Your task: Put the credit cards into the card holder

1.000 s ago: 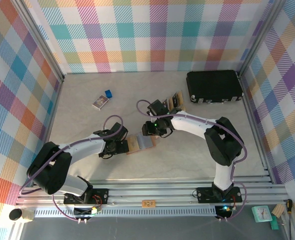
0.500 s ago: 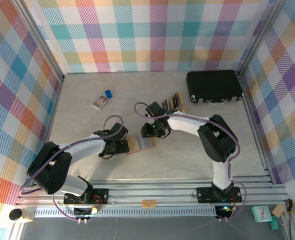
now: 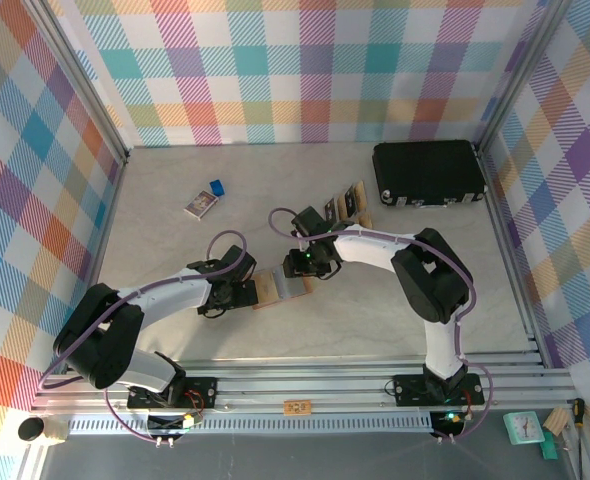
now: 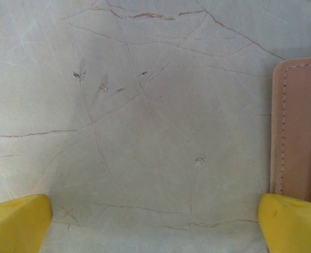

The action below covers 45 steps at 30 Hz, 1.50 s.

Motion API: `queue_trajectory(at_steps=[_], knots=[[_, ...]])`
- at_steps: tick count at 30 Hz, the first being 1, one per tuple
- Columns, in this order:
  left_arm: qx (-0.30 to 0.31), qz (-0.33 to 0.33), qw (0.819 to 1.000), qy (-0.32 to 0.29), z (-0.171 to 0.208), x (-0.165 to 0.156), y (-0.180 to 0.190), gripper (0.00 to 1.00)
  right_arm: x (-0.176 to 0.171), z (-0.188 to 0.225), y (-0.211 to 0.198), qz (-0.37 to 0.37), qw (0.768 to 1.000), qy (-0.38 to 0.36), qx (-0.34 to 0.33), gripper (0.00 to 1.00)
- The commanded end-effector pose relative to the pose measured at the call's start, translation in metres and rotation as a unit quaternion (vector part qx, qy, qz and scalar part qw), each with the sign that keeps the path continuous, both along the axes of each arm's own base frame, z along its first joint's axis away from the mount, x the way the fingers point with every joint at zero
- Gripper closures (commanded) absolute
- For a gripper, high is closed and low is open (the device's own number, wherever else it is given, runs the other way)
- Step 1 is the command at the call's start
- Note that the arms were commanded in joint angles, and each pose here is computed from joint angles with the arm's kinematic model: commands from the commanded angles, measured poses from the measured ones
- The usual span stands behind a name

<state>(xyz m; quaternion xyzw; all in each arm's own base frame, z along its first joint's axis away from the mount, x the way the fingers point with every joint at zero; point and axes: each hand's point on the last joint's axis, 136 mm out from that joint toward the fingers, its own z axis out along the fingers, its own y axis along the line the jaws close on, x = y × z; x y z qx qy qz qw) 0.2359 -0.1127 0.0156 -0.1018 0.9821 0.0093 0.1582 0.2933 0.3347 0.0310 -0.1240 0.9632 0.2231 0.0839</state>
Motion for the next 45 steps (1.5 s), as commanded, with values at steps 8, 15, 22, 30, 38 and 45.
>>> queue_trajectory(at_steps=[8,15,22,30,38,45], knots=[[0.013,-0.002,0.999,0.036,-0.021,-0.016,0.005,0.0,-0.027,-0.006,0.019,0.036,0.998,0.038,0.03,0.54],[0.011,-0.002,0.999,0.037,-0.023,-0.017,0.005,0.0,-0.032,0.007,0.034,0.042,0.995,0.051,0.069,0.54],[0.007,0.0,0.999,0.032,-0.021,-0.018,0.005,0.0,-0.036,0.029,0.051,0.045,0.992,0.053,0.11,0.54],[-0.007,0.037,0.999,-0.031,0.014,-0.007,0.016,0.0,-0.047,0.051,0.071,0.058,0.989,0.044,0.132,0.54],[-0.018,0.097,0.991,-0.095,0.055,-0.003,0.039,0.0,-0.058,0.038,0.093,0.066,0.988,0.053,0.126,0.54],[-0.02,0.11,0.987,-0.113,0.07,-0.005,0.05,0.0,-0.06,0.041,0.112,0.076,0.987,0.051,0.132,0.54]])
